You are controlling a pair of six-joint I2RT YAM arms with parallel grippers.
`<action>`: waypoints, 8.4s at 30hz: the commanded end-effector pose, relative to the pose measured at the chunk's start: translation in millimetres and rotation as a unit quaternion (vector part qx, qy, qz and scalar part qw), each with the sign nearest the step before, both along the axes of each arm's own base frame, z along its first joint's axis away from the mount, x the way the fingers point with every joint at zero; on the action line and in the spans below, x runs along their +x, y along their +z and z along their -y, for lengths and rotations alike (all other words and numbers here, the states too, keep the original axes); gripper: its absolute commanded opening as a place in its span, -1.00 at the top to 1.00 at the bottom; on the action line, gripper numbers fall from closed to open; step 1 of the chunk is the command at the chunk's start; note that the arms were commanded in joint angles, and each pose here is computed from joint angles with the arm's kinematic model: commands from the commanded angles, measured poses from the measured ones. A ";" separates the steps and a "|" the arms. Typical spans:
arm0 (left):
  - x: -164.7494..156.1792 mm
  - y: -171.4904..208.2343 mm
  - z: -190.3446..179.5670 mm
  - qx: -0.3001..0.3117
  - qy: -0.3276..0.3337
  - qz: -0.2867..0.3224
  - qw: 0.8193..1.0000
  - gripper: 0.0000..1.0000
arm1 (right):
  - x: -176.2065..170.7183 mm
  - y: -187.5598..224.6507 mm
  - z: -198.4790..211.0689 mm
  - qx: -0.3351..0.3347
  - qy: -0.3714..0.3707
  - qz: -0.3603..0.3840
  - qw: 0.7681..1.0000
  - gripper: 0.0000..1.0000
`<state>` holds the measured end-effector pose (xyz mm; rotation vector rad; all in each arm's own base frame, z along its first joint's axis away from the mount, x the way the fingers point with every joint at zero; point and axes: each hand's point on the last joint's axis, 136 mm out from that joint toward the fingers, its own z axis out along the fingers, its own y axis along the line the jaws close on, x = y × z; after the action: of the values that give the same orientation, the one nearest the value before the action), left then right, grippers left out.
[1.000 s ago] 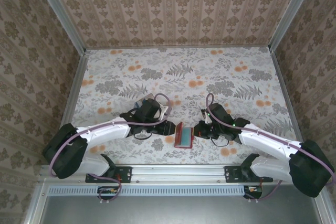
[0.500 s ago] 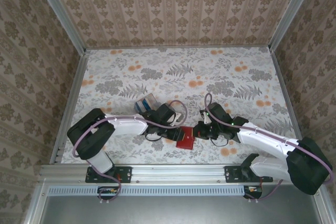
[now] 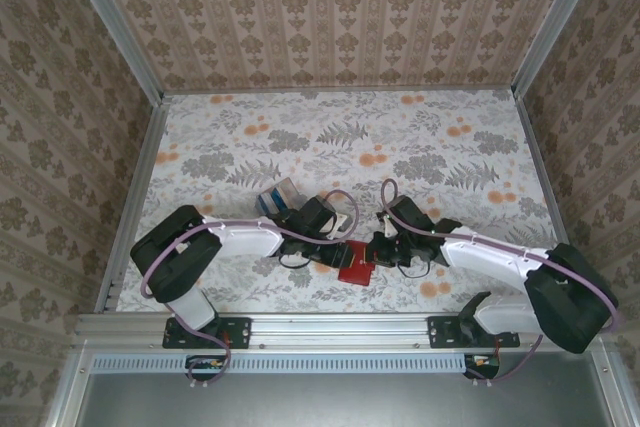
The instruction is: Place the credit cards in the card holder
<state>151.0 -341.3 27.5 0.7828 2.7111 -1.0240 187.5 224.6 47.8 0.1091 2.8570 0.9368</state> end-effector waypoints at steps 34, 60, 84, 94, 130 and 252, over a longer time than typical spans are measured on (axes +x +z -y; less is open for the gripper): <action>0.4 -7.5 -2.8 -0.024 0.018 -0.029 0.999 0.20 | -10.8 -28.2 2.7 -0.067 0.023 -0.070 0.995 1.00; 0.6 -23.7 -6.1 -0.039 0.047 -0.079 0.995 0.21 | -46.3 -61.1 7.7 -0.204 0.088 0.054 0.973 1.00; 5.6 -23.0 -7.4 -0.054 0.058 -0.101 0.992 0.17 | -44.0 -23.1 0.7 -0.086 0.122 0.236 0.960 1.00; 7.4 -0.7 -32.9 -0.056 0.071 -0.075 0.993 0.12 | 16.4 12.1 -6.7 -0.009 0.119 0.257 0.959 1.00; 3.0 13.2 -24.2 -0.032 0.039 -0.001 0.999 -0.04 | -7.5 5.9 -10.7 -0.001 0.232 0.155 0.960 1.00; 74.9 18.0 24.8 -0.197 -0.039 0.370 0.907 -0.39 | 115.7 2.5 5.4 0.016 0.075 0.223 0.972 1.00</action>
<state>225.0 -362.8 43.9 0.9740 1.7767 -0.9351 299.6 215.1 51.5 -0.2463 2.4588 0.9244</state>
